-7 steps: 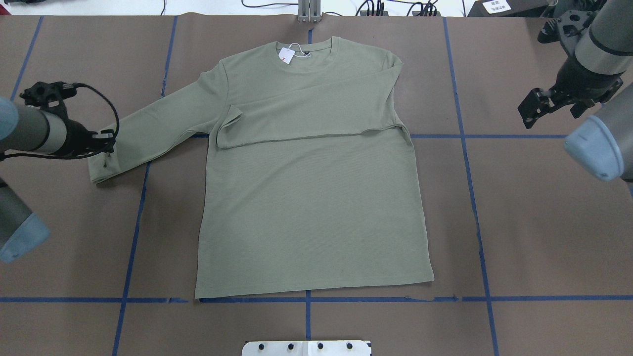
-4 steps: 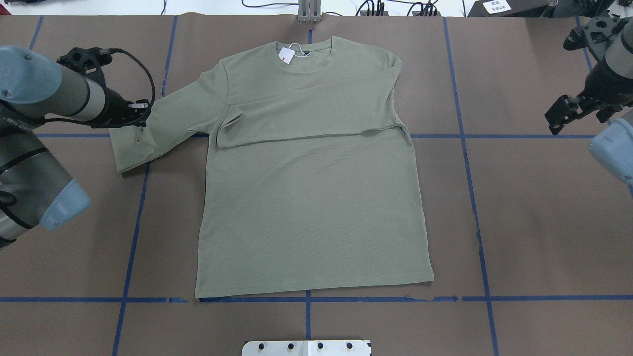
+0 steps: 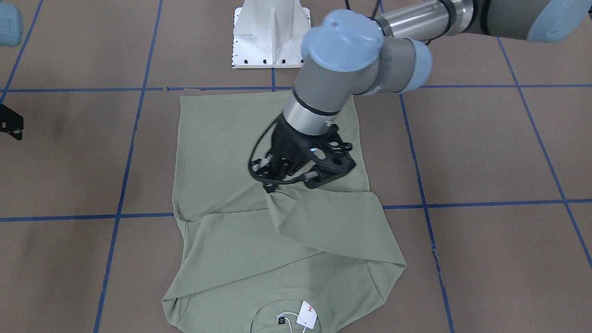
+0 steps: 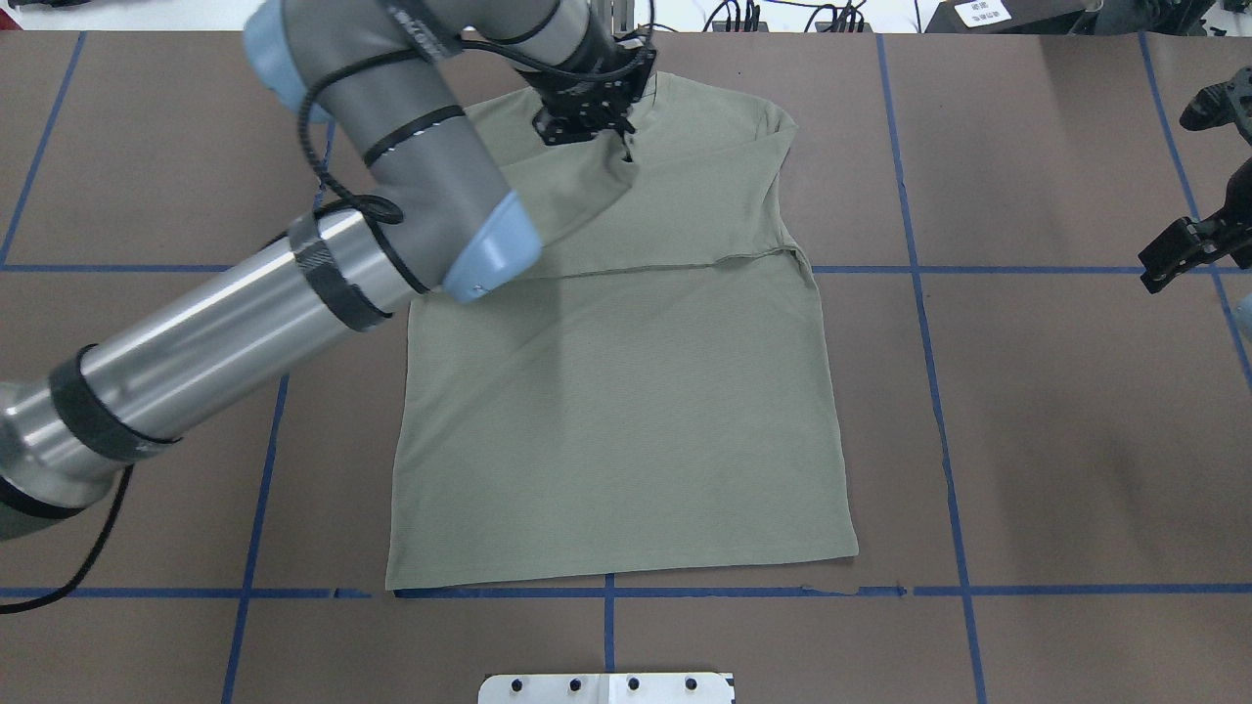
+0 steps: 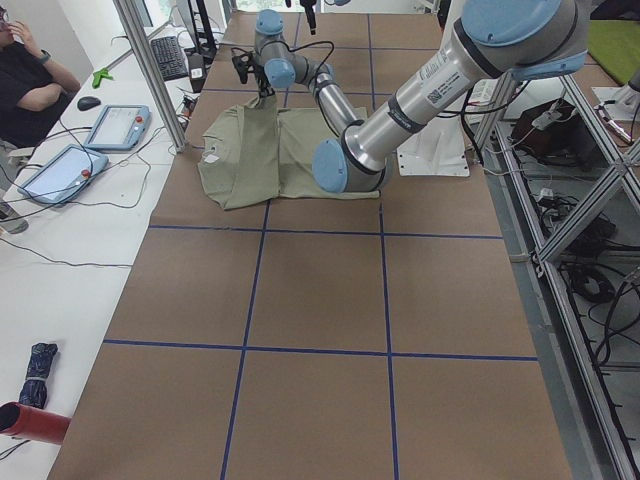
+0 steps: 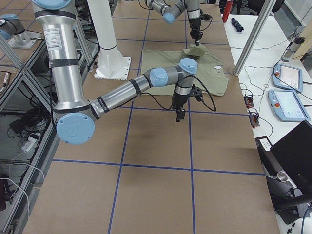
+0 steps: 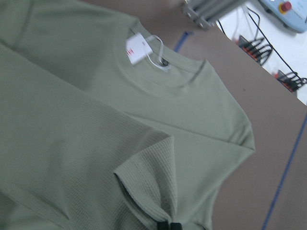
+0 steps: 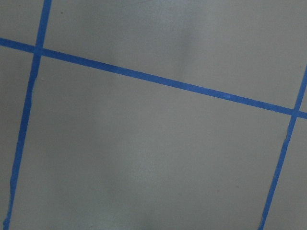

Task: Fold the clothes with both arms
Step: 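Carry the sleeve with the left gripper across the shirt toward the far shoulder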

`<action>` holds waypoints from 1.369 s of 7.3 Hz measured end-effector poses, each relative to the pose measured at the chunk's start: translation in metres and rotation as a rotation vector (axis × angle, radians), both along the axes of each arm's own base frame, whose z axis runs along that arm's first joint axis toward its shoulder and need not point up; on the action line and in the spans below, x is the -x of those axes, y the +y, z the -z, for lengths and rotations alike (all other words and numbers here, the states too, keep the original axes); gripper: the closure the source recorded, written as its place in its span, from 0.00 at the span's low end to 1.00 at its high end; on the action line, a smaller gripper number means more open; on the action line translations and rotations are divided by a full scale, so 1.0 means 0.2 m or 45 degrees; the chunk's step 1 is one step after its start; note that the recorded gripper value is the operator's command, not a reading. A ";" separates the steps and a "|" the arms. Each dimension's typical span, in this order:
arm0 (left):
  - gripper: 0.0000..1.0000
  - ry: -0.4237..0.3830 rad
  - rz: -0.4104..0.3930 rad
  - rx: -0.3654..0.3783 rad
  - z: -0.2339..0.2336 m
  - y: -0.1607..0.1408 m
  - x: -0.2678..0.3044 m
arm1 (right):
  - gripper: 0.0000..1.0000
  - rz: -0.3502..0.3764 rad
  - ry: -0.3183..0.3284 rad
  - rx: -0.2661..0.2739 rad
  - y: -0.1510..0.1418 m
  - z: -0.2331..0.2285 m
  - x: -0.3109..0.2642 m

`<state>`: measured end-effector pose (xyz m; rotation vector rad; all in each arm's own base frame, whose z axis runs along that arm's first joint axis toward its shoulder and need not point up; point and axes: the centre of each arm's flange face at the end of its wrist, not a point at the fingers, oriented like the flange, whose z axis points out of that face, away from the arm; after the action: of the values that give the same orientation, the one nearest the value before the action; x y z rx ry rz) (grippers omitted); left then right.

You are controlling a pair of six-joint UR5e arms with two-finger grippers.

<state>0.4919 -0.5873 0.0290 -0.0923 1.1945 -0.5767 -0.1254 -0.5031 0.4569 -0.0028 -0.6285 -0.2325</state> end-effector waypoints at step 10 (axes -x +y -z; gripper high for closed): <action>0.01 0.121 0.018 -0.167 0.24 0.31 -0.59 | 0.00 -0.021 -0.045 -0.019 -0.04 0.07 0.03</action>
<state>0.6097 -0.5245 -0.0196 0.0003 1.3230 -0.5099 -0.1318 -0.5120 0.4435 0.0207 -0.6618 -0.2212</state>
